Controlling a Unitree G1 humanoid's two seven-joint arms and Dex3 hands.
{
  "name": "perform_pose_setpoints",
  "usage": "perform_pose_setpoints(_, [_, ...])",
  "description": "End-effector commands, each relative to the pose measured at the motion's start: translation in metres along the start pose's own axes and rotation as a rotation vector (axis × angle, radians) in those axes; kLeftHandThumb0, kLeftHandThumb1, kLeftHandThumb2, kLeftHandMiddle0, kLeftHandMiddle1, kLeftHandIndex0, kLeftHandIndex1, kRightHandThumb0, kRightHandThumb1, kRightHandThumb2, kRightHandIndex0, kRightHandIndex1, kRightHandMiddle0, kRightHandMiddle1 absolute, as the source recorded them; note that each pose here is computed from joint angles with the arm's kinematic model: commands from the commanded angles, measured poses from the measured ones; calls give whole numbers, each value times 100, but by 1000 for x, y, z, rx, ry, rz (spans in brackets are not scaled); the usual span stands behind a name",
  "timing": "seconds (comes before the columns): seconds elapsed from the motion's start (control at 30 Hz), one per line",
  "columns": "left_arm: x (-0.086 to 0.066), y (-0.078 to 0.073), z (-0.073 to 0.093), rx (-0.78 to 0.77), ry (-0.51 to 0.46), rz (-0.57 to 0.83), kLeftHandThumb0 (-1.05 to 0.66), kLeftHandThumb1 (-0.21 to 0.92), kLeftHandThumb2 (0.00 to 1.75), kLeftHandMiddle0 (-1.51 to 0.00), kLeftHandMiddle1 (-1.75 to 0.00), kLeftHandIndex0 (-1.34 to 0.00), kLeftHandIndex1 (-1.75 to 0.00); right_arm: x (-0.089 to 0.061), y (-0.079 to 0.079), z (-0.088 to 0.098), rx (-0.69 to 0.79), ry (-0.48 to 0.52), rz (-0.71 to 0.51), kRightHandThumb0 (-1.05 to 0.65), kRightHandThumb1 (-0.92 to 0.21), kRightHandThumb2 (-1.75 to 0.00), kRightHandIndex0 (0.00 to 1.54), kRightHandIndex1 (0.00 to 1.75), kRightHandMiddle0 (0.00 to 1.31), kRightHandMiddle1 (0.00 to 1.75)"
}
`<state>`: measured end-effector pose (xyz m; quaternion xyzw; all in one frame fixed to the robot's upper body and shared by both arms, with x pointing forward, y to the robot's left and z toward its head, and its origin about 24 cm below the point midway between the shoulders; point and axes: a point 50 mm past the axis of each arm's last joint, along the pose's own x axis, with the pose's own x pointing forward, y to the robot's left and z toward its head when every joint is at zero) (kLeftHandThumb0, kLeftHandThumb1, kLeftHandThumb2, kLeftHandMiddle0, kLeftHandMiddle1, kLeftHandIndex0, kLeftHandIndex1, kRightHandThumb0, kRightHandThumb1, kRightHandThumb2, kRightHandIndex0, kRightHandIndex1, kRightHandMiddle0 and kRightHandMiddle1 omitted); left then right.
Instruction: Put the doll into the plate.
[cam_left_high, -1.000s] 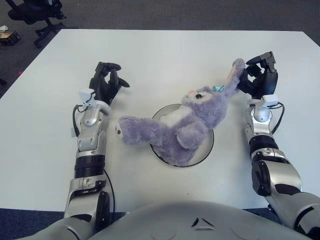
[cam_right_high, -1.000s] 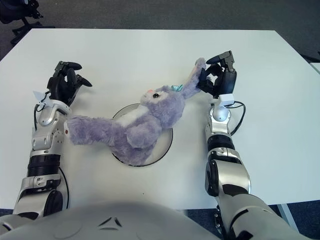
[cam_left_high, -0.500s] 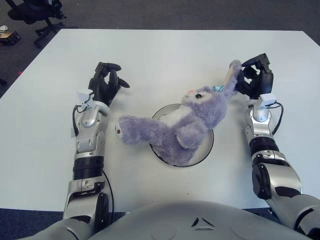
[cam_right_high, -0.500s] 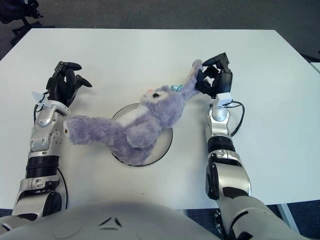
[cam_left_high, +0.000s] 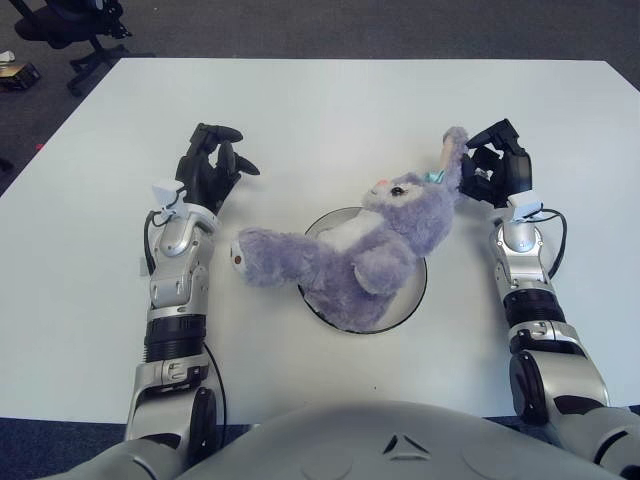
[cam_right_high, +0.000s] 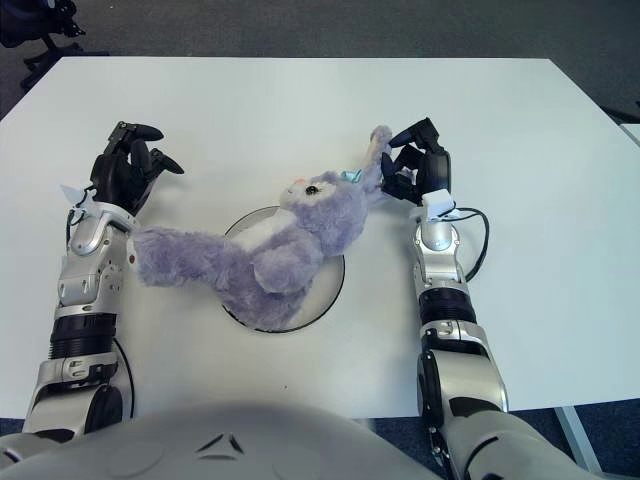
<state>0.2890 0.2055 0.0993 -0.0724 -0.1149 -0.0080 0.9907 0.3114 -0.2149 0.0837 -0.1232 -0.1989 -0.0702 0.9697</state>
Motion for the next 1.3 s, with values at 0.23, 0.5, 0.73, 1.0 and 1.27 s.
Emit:
perform_pose_setpoints(0.23, [-3,3,2,4,-15,-11,-35,92,50,-67,-175,-21,-175,-1,0,1,-14,14,15,-38,-68,-84,90,175,35,175])
perform_pose_setpoints(0.5, [-3,2,2,5,-14,-15,-35,92,50,-69,-175,-21,-175,-1,0,2,-16,20,21,-38,-68,-84,91,175,35,175])
perform_pose_setpoints(0.73, [-4,1,2,7,-11,-24,-35,92,51,-70,-175,-21,-175,-1,0,3,-17,26,26,-38,-68,-84,91,175,35,175])
perform_pose_setpoints(1.0, [-4,1,2,9,-1,-37,-35,92,51,-71,-175,-21,-175,-1,0,4,-17,30,27,-38,-67,-85,91,175,36,175])
perform_pose_setpoints(1.27, [-4,1,1,11,6,-44,-35,92,51,-71,-175,-21,-175,-2,0,5,-17,32,26,-38,-67,-85,91,175,35,175])
